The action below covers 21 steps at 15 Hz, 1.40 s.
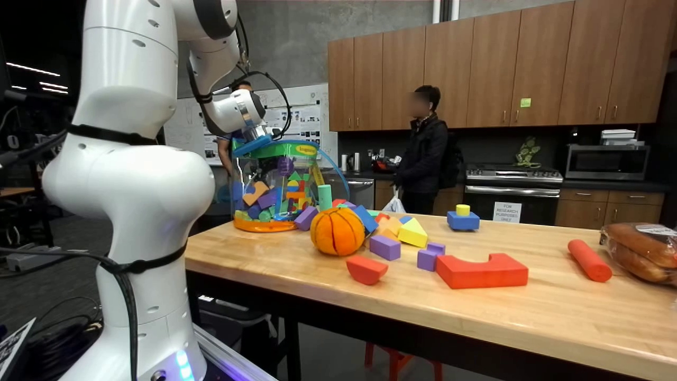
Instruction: Remove the blocks from the basket
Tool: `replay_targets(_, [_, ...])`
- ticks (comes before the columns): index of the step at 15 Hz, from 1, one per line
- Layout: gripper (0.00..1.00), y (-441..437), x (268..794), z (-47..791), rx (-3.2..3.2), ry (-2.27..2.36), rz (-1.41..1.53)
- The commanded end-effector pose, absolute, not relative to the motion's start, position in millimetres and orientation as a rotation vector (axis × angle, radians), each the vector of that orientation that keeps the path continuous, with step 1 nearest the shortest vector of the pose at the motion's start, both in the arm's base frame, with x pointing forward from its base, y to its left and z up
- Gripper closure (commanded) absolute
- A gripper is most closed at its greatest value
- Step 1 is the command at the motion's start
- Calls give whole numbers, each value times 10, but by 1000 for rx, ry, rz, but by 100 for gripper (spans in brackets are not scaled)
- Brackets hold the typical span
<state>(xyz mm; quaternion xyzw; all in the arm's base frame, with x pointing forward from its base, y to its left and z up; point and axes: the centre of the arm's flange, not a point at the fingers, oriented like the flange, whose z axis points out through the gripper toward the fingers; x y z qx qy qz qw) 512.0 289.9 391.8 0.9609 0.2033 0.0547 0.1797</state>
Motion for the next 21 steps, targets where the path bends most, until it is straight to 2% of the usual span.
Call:
replay_targets(1, [0,2802,4958,3939,2737,538,109])
replay_targets(4, [0,2707,4939,3949,2735,453,171])
replay_targets(7, [0,2599,4824,4183,2678,342,384])
replay_targets(8, [0,2748,5067,4059,2714,408,276])
replay_targets(15, [0,2746,5061,4031,2710,407,278])
replay_targets(21, [0,2735,5014,4409,2650,292,491])
